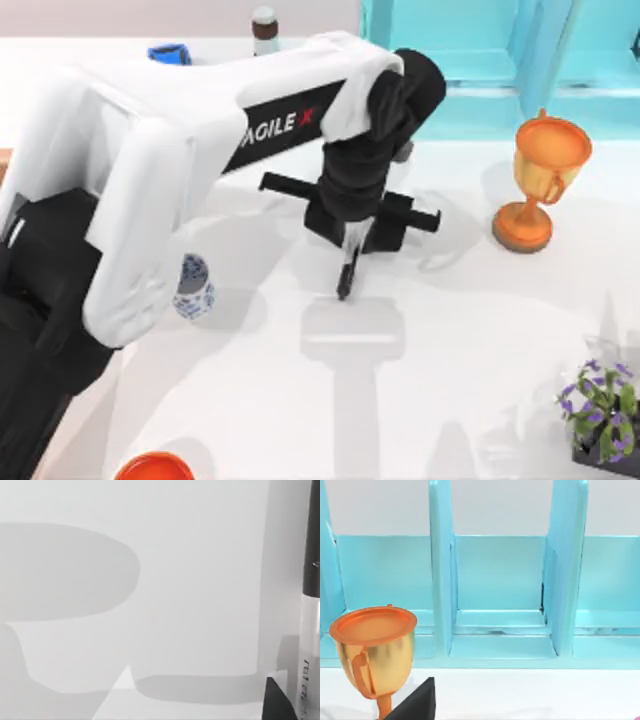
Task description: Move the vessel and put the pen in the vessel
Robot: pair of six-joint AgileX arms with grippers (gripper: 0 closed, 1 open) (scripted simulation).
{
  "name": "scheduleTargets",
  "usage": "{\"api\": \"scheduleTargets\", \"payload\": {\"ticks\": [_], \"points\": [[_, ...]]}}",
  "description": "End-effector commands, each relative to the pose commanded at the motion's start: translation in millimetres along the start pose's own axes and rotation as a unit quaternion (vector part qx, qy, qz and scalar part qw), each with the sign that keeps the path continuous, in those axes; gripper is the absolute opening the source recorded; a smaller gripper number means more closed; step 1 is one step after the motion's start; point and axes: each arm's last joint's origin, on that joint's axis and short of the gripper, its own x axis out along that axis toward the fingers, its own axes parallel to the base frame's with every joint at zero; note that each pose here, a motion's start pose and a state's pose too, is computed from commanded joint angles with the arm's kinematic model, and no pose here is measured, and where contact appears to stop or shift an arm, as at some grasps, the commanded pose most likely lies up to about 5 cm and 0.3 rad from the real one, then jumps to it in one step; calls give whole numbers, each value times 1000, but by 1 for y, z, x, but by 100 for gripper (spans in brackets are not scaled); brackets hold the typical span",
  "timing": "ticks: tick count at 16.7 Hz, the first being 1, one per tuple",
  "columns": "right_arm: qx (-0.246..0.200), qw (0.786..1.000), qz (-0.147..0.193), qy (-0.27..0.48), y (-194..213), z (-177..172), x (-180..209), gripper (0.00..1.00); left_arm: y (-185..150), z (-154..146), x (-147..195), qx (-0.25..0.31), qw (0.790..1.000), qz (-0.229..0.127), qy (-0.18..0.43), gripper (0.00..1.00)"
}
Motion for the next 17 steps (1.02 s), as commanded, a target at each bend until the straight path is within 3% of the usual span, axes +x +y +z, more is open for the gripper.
{"api": "scheduleTargets", "payload": {"ticks": [1, 2, 7, 13, 17], "points": [[0, 1000, 0, 0, 0, 0, 0, 100, 0, 0, 0, 0, 1000, 0, 0, 0], [0, 1000, 0, 0, 0, 0, 0, 100, -6, 0, -32, -7, 999, -36, -22, 0], [0, 1000, 0, 0, 0, 0, 0, 100, -12, -17, -62, -6, 999, -38, -22, 0], [0, 1000, 0, 0, 0, 0, 0, 100, -17, -67, -125, -7, 999, -38, -22, 0], [0, 1000, 0, 0, 0, 0, 0, 100, -16, -86, -144, -7, 999, -36, -22, 0]]}}
